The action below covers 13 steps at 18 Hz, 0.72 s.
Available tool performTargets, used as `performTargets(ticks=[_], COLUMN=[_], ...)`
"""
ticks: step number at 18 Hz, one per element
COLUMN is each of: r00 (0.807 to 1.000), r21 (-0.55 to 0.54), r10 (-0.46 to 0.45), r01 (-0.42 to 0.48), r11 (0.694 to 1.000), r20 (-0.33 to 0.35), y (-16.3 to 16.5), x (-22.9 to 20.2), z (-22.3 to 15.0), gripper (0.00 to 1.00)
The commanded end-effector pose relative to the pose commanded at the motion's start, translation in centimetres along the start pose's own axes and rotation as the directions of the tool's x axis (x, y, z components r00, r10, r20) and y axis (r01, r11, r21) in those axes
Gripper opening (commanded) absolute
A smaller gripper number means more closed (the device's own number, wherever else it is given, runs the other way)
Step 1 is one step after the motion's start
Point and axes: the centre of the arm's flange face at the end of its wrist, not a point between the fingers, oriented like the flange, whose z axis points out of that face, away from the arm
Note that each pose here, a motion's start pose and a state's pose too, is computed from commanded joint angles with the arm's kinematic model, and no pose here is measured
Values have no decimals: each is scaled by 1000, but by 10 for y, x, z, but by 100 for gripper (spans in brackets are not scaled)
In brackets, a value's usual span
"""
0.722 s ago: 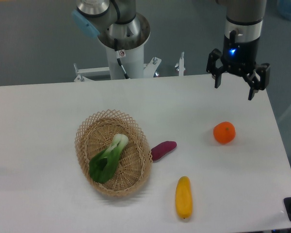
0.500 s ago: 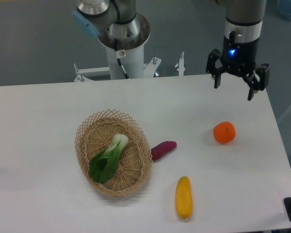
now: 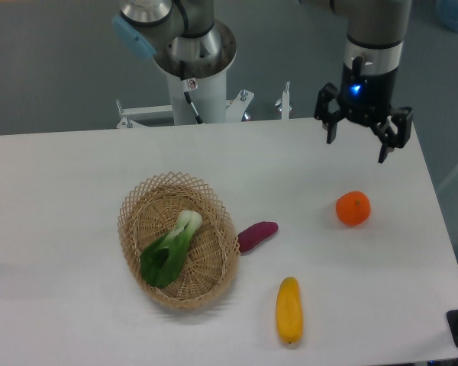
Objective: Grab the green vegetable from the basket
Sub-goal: 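Move the open gripper over the wicker basket above the bok choy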
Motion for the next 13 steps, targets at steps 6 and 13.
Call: performTargets(ticks=[6,13], r00=[983,966], r21=[-1,-29], r10=[-174,-237], r01=[175,235], r11=[985,972], r20=[-55,-108], y=[-52,-73], x=[43,107], z=[29,76], gripper=[100,100])
